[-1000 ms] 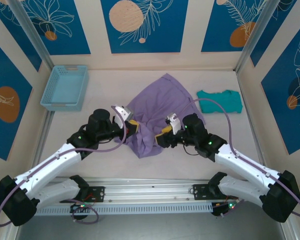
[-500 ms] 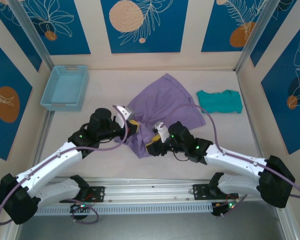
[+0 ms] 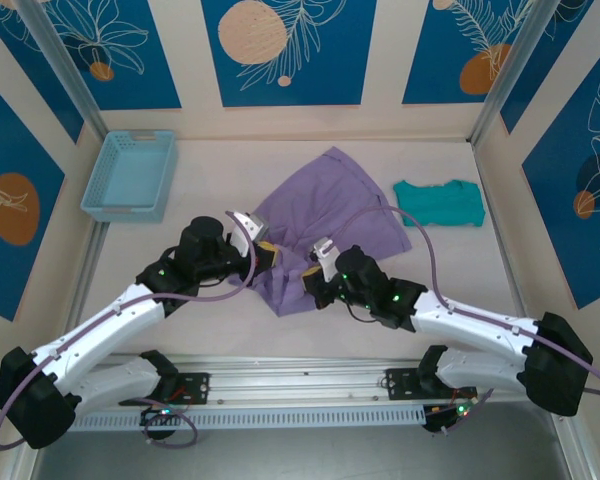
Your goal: Fold the inside-out t-shirt
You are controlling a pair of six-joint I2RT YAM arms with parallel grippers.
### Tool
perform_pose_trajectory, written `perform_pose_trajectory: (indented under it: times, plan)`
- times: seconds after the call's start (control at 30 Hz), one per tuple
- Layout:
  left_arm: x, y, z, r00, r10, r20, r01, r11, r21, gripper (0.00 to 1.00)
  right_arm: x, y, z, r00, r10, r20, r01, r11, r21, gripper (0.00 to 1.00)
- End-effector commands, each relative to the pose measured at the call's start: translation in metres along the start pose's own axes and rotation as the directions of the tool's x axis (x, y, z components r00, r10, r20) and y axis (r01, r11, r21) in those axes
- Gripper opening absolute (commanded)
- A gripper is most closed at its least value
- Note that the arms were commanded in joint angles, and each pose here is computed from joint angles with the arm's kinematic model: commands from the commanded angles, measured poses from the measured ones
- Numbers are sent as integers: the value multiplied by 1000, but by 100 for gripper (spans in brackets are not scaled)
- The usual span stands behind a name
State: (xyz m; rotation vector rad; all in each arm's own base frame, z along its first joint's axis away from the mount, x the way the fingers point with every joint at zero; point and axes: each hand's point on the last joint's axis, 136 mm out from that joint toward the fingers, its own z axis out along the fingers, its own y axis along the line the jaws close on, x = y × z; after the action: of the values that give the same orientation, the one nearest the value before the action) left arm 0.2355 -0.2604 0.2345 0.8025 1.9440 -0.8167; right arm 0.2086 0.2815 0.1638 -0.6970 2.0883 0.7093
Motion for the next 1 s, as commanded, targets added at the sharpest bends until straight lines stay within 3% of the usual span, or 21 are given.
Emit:
perform_pose_trajectory:
  times: [0.0,0.17,0.33,0.53,0.67,0.77,0.83,0.9,0.97]
  plan:
    - [-11,0,-5,1000,6,27,-5,1000,-6,0,-10,-4,-10,1000,19,20,-19,1000,3,0]
    - [-13,-10,-4,1000,-2,25,1,999,48,2,-11,-26,-33,995,103,15,-103,994,18,0]
    - [-3,-36,12,1000,1,-1,-1,987,159,5,-3,-68,-58,960,279,14,-279,956,94,0]
    - [25,-66,51,995,36,-97,-13,973,229,6,16,-108,-65,870,492,26,-490,859,151,0]
    - [44,-97,81,988,63,-139,-19,954,299,6,38,-145,-71,783,619,65,-612,748,255,0]
    - [60,-125,106,979,82,-185,-10,932,361,19,54,-176,-82,724,679,125,-671,651,355,0]
    - [65,-146,115,970,105,-218,-7,913,409,36,55,-192,-92,711,678,185,-685,610,398,12]
    - [65,-147,113,965,114,-237,-8,913,408,49,41,-197,-100,742,627,240,-664,633,399,29]
    - [61,-122,105,964,106,-244,-27,951,308,56,21,-192,-100,795,547,261,-606,702,375,40]
